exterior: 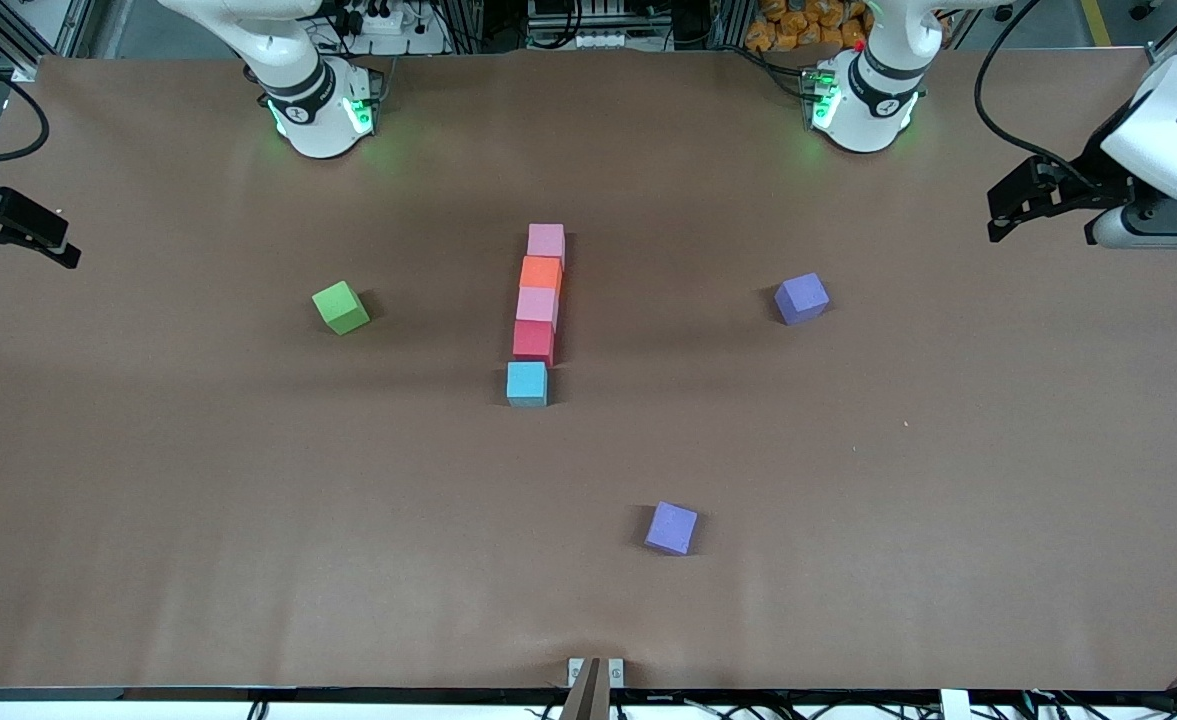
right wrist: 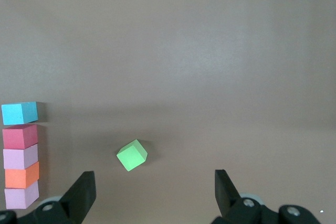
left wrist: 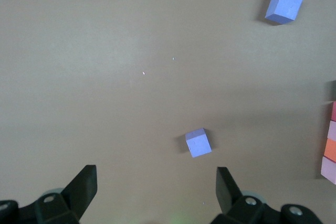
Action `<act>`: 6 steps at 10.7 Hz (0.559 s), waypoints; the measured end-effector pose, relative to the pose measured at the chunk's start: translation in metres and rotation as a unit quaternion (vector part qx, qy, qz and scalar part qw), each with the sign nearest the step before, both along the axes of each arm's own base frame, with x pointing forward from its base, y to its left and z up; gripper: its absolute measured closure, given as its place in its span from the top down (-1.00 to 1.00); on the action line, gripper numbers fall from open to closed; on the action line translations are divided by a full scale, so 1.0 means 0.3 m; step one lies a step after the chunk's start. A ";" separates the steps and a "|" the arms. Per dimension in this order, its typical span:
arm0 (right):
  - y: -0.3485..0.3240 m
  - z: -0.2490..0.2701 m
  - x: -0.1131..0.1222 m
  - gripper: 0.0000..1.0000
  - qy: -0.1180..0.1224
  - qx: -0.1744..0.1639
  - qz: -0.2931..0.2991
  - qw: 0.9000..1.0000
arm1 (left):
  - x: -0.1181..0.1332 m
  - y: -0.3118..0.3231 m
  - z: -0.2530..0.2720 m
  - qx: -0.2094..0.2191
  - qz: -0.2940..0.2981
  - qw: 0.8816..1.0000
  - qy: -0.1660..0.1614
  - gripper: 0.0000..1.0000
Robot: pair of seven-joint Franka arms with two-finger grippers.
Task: Arrange blocks into number 1
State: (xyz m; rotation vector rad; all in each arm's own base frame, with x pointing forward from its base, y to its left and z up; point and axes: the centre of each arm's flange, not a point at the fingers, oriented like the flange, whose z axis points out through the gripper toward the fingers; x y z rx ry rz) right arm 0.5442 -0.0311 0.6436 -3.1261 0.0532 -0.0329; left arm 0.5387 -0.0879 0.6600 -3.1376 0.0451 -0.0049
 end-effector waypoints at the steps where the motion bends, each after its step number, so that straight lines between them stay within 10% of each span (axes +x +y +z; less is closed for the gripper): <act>1: 0.015 0.000 0.001 1.00 0.001 -0.010 0.006 1.000 | 0.002 0.019 -0.002 0.000 0.005 1.000 0.002 1.00; 6: 0.036 0.000 0.002 1.00 0.000 -0.023 0.014 1.000 | 0.001 0.070 -0.016 0.002 0.019 1.000 0.016 1.00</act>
